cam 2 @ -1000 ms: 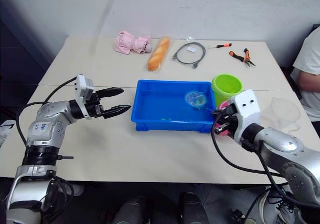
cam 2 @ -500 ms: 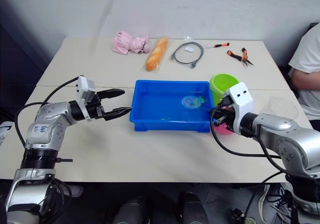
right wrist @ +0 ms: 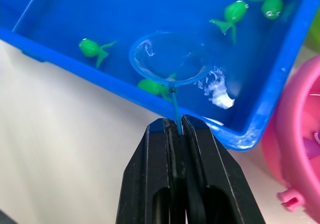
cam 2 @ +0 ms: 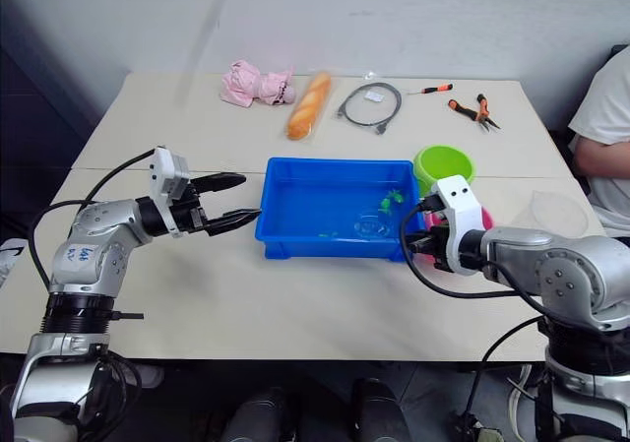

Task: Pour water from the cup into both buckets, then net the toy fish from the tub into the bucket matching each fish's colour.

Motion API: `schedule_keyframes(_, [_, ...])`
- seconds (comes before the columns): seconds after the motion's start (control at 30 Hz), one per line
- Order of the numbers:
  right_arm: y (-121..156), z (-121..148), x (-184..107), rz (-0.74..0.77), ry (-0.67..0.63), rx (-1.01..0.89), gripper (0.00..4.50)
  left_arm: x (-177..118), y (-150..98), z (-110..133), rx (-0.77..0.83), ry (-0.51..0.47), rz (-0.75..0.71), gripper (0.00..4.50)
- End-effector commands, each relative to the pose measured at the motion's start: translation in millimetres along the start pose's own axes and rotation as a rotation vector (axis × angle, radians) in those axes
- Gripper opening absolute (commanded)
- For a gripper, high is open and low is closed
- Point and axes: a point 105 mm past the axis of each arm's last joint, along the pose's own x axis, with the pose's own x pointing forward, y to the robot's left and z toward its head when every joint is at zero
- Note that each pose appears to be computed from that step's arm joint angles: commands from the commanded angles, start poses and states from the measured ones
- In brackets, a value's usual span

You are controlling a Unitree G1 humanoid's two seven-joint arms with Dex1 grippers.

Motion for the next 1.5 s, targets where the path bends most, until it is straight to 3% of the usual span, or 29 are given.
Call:
schedule_keyframes(0.03, [-4.3,5.9,0.4,-0.035,-0.013,0.005,0.0,4.6,-0.4,15.3,0.047,-0.032,-0.015,4.46])
schedule_keyframes(0.43, [-20.7,15.3,12.4,-0.16,-0.086,-0.038,0.0,13.7,-5.4,16.8,0.066,-0.02,-0.063,4.46])
schedule_keyframes(1.2, [-9.9,20.5,36.4,-0.121,-0.254,-0.181,0.0,15.6,-2.2,15.4,0.074,-0.02,-0.076,4.46])
schedule_keyframes(1.5, [0.3,26.4,10.2,-0.067,-0.402,-0.32,0.0,14.4,-1.2,15.3,0.075,-0.021,-0.077,4.46])
